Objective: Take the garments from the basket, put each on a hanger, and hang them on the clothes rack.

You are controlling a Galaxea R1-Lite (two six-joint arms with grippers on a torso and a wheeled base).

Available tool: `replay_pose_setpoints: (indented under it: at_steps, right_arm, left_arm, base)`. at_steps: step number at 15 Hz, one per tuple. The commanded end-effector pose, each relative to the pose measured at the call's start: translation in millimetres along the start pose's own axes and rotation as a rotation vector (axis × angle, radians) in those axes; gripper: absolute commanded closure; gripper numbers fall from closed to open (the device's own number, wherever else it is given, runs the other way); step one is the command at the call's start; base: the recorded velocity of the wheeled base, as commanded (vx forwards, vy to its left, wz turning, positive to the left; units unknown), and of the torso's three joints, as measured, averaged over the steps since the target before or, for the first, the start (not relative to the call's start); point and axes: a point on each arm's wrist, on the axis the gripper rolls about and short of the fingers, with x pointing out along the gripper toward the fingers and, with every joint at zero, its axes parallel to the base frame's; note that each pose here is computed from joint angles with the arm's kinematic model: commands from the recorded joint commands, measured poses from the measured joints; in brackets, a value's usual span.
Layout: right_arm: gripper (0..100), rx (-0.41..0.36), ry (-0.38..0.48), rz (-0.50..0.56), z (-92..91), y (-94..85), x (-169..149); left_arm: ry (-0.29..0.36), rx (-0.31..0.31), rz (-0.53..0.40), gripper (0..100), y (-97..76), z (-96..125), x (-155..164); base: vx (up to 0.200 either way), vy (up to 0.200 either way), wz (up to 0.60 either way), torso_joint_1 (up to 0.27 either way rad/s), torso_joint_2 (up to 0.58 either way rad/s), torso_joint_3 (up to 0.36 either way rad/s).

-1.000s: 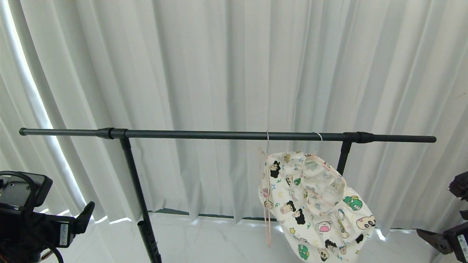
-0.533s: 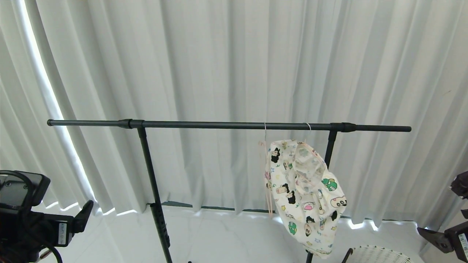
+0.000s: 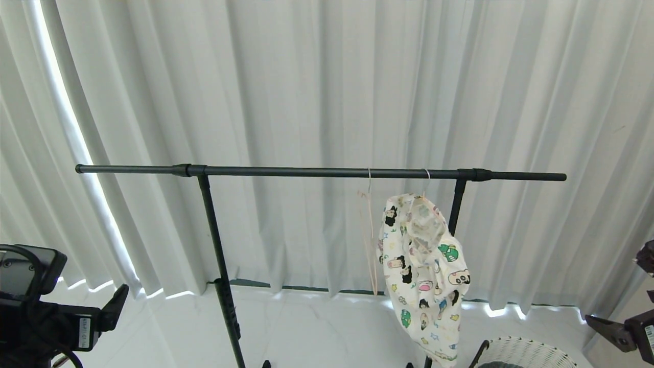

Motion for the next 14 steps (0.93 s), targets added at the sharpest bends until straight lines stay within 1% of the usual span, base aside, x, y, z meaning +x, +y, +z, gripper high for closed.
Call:
replay_pose_setpoints:
  at_steps: [1,3,7,14]
  right_arm:
    - [0,-0.003,0.005,0.001,-0.4,0.2,0.8]
    - [0,-0.013,0.004,0.001,0.0,0.1,0.6]
    - [0,-0.017,0.003,0.004,0.1,0.4,0.6]
    - [0,-0.014,-0.004,0.002,0.0,0.1,-1.0]
  left_arm:
    - [0.001,0.000,0.001,0,0.0,-0.4,-0.2]
    - [0.002,0.001,0.000,0,-0.1,-0.5,0.0]
    - [0.001,0.000,0.001,0,0.0,-0.4,-0.2]
    - [0.002,0.001,-0.001,0,-0.1,-0.5,0.0]
  base:
    - [0.000,0.000,0.00,0.000,0.00,0.000]
    - [0.000,0.000,0.00,-0.045,0.08,0.052]
    - [0.000,0.000,0.00,-0.170,0.37,0.193]
    - [0.000,0.000,0.00,-0.241,0.54,0.288]
